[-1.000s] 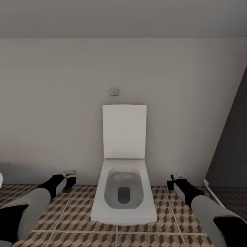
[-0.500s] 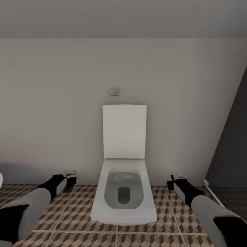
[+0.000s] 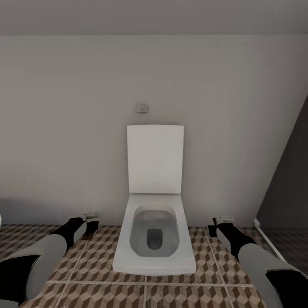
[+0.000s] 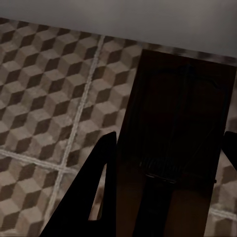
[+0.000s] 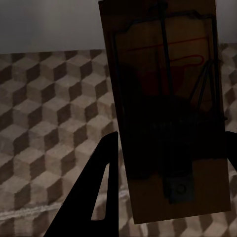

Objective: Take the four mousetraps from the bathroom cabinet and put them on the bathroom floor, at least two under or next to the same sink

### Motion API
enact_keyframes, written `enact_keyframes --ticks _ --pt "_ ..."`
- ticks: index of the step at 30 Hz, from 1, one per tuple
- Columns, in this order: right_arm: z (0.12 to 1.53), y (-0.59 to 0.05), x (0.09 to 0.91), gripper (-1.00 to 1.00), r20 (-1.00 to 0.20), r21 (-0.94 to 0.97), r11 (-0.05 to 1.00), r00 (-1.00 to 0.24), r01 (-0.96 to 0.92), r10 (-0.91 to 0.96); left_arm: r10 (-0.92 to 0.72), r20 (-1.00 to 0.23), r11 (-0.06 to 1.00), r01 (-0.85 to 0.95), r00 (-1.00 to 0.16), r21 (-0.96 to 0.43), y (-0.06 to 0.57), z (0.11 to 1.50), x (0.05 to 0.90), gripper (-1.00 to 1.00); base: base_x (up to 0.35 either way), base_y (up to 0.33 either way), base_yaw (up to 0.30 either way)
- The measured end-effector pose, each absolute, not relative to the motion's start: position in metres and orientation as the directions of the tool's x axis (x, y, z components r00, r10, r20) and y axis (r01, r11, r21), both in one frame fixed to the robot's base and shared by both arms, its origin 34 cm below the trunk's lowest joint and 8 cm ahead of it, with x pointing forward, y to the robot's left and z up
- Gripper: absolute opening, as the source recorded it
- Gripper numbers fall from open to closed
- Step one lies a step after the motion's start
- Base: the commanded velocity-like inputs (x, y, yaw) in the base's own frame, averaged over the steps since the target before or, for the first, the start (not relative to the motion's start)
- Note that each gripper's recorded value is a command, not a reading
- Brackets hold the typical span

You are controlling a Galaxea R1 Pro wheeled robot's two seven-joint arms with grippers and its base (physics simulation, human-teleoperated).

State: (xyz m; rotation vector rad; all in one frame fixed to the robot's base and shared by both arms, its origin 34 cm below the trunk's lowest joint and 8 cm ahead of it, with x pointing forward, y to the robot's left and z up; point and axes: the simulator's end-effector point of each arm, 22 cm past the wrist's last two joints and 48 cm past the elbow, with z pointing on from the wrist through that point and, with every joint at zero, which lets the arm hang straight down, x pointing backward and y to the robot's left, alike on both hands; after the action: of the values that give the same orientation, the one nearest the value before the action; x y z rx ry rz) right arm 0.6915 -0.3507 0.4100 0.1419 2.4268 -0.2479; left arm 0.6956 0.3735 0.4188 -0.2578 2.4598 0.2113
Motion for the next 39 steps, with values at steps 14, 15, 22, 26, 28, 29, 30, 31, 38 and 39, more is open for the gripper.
enact_keyframes --ticks 14,15,22,26,28,29,30,31,38,39 --pt "0.373 -0.352 0.686 -1.0 -0.613 -0.157 0.975 -0.79 0.157 0.029 -0.128 -0.577 0.969 -0.225 -0.806 0.098 0.371 0.382 0.69 -1.0 0.0 0.0 0.0" --pt "0.371 -0.352 0.685 -1.0 -0.611 -0.161 0.975 -0.792 0.155 0.025 -0.128 -0.574 0.969 -0.224 -0.809 0.099 0.371 0.379 0.689 -1.0 0.0 0.0 0.0" --pt "0.355 -0.355 0.683 -1.0 -0.594 -0.198 0.972 -0.805 0.129 -0.013 -0.127 -0.552 0.97 -0.219 -0.824 0.104 0.372 0.362 0.686 -1.0 0.0 0.0 0.0" --pt "0.347 -0.355 0.683 -1.0 -0.59 -0.202 0.971 -0.807 0.126 -0.018 -0.127 -0.538 0.97 -0.217 -0.833 0.107 0.372 0.351 0.683 -1.0 0.0 0.0 0.0" --pt "0.342 -0.355 0.682 -1.0 -0.586 -0.203 0.971 -0.81 0.124 -0.019 -0.127 -0.53 0.97 -0.216 -0.838 0.109 0.372 0.346 0.682 -1.0 0.0 0.0 0.0" --pt "0.339 -0.355 0.681 -1.0 -0.583 -0.203 0.971 -0.812 0.124 -0.019 -0.127 -0.526 0.97 -0.215 -0.841 0.11 0.372 0.343 0.681 -1.0 0.0 0.0 0.0" --pt "0.337 -0.355 0.681 -1.0 -0.58 -0.204 0.971 -0.814 0.123 -0.019 -0.126 -0.522 0.97 -0.214 -0.843 0.112 0.373 0.34 0.68 -1.0 0.0 0.0 0.0" --pt "0.334 -0.355 0.68 -1.0 -0.577 -0.204 0.971 -0.816 0.122 -0.018 -0.124 -0.518 0.97 -0.213 -0.846 0.114 0.373 0.338 0.679 -1.0 0.0 0.0 0.0" --pt "0.316 -0.356 0.674 -1.0 -0.553 -0.207 0.971 -0.833 0.117 -0.017 -0.114 -0.493 0.971 -0.202 -0.863 0.129 0.373 0.32 0.674 -1.0 0.0 0.0 0.0" --pt "0.313 -0.355 0.674 -1.0 -0.549 -0.207 0.971 -0.835 0.116 -0.017 -0.113 -0.488 0.971 -0.201 -0.865 0.13 0.373 0.317 0.672 -1.0 0.0 0.0 0.0"
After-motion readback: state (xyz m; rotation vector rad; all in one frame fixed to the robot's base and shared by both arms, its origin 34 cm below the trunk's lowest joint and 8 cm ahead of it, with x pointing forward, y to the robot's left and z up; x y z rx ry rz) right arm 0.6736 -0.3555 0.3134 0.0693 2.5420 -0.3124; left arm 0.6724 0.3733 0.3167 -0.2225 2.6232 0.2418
